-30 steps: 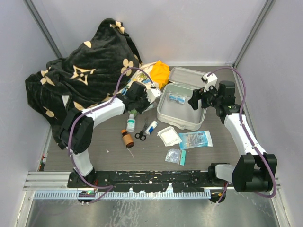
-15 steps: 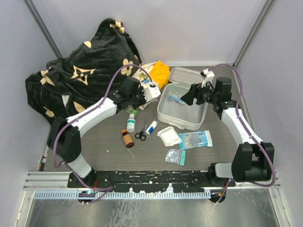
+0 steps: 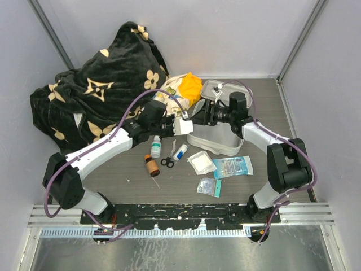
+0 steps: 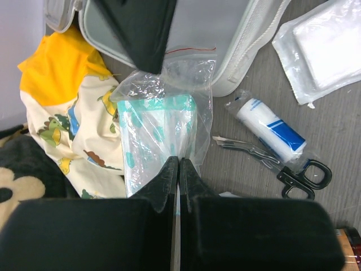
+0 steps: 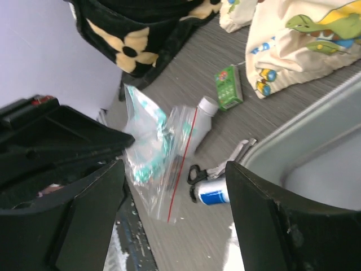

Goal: Organize the medicine kit
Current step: Pick up the medical item at the center of the board, then place the medical item at the medicine box.

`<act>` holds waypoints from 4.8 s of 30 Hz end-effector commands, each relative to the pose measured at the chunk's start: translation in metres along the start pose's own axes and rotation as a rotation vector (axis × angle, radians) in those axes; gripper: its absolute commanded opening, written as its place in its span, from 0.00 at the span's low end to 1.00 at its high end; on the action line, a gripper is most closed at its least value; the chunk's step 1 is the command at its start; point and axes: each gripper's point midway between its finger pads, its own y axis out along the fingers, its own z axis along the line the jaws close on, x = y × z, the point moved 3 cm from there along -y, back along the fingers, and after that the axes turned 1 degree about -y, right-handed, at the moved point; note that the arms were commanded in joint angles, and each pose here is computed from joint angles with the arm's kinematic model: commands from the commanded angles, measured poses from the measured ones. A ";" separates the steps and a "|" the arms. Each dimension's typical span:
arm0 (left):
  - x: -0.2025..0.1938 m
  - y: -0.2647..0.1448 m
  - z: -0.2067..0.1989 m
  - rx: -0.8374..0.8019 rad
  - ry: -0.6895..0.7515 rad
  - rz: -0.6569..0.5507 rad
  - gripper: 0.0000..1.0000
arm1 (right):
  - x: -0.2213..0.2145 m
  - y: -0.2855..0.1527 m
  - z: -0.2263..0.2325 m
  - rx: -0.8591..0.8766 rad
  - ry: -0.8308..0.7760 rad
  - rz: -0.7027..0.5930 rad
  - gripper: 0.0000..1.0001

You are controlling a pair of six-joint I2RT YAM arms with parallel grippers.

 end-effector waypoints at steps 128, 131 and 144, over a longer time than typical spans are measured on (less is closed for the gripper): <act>-0.015 -0.026 0.005 0.229 -0.028 -0.039 0.99 | 0.082 -0.073 -0.141 -0.690 -0.076 -0.259 0.74; -0.018 -0.026 0.006 0.233 -0.064 -0.026 0.98 | 0.084 -0.079 -0.132 -0.692 -0.109 -0.247 0.76; -0.033 -0.010 -0.006 0.223 -0.364 0.024 0.98 | 0.079 -0.115 -0.075 -0.689 -0.352 -0.183 0.85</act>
